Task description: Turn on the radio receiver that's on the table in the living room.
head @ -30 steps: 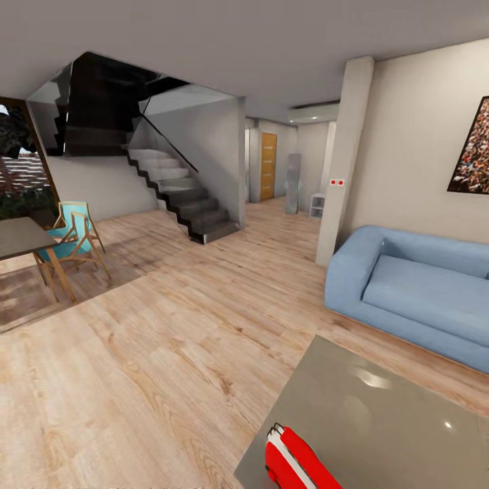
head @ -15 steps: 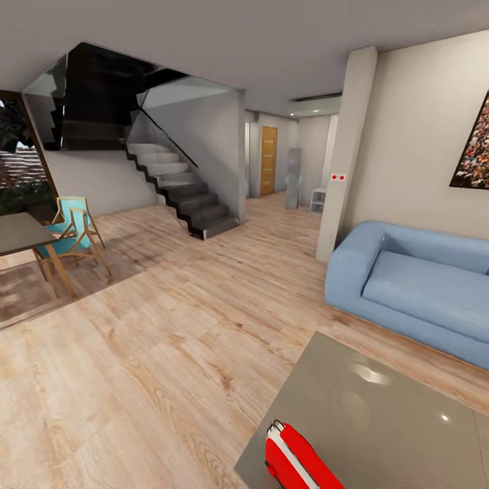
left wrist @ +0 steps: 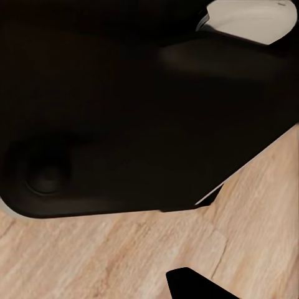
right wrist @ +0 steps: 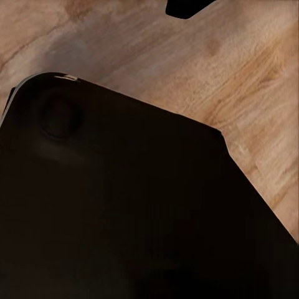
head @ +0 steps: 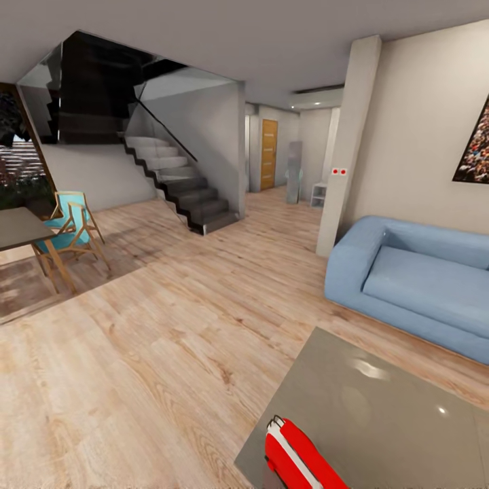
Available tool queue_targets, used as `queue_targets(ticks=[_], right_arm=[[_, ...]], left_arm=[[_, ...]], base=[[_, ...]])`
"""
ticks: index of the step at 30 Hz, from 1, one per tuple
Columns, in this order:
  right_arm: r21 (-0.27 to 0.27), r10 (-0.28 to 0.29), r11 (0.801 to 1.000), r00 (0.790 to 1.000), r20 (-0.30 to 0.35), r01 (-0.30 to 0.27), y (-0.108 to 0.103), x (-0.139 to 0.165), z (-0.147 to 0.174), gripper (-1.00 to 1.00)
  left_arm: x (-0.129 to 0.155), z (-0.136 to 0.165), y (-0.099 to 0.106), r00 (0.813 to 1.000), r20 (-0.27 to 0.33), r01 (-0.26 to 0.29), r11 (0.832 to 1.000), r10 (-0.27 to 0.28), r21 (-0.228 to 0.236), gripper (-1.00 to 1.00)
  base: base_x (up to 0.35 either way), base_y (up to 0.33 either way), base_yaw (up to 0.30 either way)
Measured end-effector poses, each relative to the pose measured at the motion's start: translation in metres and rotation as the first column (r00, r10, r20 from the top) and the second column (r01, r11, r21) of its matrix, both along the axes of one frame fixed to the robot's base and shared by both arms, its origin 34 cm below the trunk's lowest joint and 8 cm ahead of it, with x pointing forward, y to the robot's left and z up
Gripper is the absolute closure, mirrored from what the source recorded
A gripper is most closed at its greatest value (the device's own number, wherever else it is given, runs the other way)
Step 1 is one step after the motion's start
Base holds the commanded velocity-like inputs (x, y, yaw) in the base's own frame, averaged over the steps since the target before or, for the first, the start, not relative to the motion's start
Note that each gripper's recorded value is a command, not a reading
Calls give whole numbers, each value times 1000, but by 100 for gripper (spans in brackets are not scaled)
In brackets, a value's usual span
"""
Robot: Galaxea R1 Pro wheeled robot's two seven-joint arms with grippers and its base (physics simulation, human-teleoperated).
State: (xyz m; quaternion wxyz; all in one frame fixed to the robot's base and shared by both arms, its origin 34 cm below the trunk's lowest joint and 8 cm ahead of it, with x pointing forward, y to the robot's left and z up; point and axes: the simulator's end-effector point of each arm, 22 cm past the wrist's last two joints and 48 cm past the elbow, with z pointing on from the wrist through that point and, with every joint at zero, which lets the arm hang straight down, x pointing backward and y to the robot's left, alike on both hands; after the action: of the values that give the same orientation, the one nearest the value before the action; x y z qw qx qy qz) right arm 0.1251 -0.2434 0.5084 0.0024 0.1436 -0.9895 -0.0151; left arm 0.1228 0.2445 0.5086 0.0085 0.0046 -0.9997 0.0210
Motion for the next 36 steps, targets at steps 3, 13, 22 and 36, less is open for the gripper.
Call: queue_targets(ticks=[3,13,22,36], right_arm=[[0,0,1000,1000,-5,0,0,-2,0,-100],[0,0,1000,1000,-21,0,0,-8,0,-100],[0,0,1000,999,-36,0,0,-14,8,-100],[0,0,1000,998,-59,0,0,-25,27,-100]], left_arm=[[-2,0,-1,1000,-5,1,1000,-1,-1,-100],[-8,0,-1,1000,-21,1,1000,-1,-2,-100],[-14,8,-1,999,-36,5,1000,-5,-2,-100],[-25,27,-1,998,-59,6,1000,-6,-2,-100]], base=[[0,0,0],[0,0,0],[0,0,0],[0,0,0]])
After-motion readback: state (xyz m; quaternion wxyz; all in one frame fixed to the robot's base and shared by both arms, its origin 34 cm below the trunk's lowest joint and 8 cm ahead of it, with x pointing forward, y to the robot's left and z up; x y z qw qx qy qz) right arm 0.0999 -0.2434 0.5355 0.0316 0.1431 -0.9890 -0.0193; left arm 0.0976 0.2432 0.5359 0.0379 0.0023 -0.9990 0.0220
